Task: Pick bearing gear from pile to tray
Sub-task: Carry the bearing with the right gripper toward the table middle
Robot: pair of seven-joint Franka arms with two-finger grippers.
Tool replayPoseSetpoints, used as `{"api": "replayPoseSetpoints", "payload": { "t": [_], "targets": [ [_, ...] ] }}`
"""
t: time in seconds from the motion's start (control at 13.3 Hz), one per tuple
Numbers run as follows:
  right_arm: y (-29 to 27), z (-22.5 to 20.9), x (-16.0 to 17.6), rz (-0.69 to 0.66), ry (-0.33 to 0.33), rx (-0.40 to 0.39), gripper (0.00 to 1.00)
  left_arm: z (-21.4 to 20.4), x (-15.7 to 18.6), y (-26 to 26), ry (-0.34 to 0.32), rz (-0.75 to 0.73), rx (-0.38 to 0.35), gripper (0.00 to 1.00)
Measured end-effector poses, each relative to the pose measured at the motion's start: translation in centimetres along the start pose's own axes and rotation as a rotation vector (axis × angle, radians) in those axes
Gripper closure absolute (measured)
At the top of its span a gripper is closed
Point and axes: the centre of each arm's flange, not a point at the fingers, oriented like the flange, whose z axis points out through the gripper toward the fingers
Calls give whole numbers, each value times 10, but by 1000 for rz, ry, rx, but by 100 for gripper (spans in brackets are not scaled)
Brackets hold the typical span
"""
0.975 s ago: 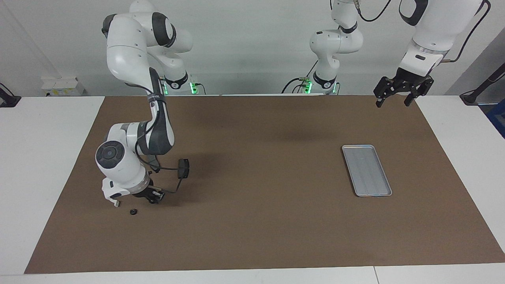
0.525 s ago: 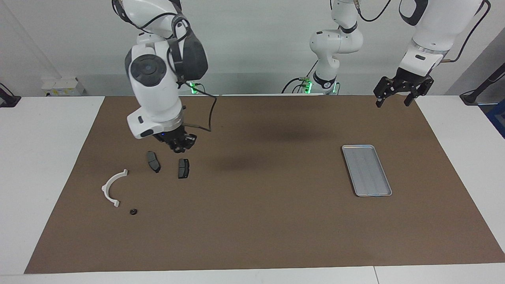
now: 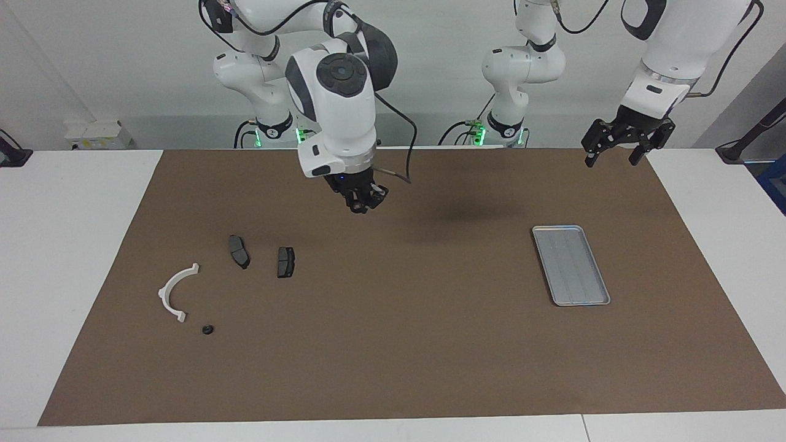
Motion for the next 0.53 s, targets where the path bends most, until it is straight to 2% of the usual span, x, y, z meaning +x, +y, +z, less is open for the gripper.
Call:
{"api": "replayPoseSetpoints", "payload": {
  "t": [0.22, 0.53],
  "targets": [
    [-14, 71, -36, 31, 12, 41, 65, 0, 0, 0, 0, 0, 0, 0],
    [-34, 133, -62, 50, 24, 45, 65, 0, 0, 1, 1, 2, 0, 0]
  ]
}}
